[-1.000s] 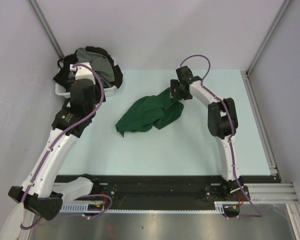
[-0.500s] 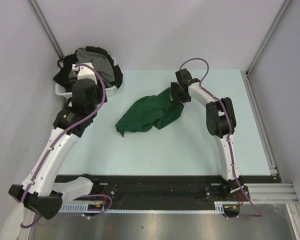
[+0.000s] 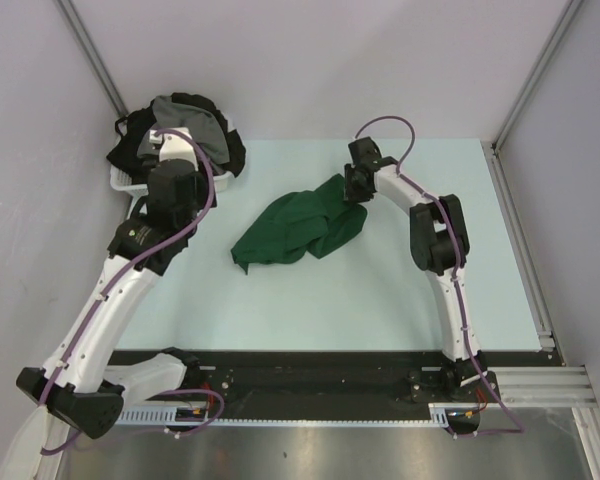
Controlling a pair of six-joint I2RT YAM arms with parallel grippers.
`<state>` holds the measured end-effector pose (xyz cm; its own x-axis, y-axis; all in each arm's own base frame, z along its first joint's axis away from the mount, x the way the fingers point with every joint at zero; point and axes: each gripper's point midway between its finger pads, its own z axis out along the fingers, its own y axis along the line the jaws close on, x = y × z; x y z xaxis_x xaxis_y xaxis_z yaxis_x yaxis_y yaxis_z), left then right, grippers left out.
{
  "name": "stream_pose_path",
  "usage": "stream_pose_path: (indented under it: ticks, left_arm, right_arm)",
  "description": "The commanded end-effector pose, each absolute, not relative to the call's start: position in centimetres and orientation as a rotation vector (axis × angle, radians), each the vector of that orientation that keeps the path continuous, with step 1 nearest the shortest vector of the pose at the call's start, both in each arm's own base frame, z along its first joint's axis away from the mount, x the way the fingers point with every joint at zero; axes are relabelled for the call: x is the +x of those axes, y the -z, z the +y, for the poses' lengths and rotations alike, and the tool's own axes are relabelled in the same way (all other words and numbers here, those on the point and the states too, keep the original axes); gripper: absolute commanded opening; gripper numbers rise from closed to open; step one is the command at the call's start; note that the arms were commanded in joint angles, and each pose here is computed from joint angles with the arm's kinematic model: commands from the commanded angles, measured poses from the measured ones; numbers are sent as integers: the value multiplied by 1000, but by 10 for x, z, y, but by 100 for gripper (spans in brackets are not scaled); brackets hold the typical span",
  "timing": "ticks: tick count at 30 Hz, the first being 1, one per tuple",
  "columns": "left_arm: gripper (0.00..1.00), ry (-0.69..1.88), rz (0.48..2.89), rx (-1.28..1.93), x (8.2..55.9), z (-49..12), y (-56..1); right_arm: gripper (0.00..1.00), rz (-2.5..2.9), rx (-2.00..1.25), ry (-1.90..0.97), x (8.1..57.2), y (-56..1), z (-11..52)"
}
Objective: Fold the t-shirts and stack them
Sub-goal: Flatten out the tshirt
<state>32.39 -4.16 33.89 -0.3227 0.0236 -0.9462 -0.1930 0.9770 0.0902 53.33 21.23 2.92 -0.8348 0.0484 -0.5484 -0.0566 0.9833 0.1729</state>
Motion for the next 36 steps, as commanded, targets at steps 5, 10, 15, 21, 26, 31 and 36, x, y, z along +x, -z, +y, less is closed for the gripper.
stream_pose_path:
  ticks: [5,10,15,21,26,31,36]
  left_arm:
    - [73,-187,1861,-117,328,-49,-350]
    - [73,-166,1901,-106,334,-59,-325]
    - [73,-130,1969,-88,350,-76,-288]
    - [72,-36,2066,-139,362,-99,-241]
    - [71,33,2178,-159,362,-120,-200]
    - [70,39,2261,-129,353,-135,-179]
    - [70,85,2326,-79,337,-155,-163]
  right_arm:
    - [0,2507,-7,-254,545,-40,214]
    - [0,2469,-8,-256,546,-65,212]
    - [0,2435,-3,-252,540,-92,204]
    - [0,2419,2,-238,524,-110,191]
    - [0,2416,23,-231,521,-116,177]
    - [0,2399,44,-230,524,-125,167]
    - [0,2389,84,-229,531,-129,150]
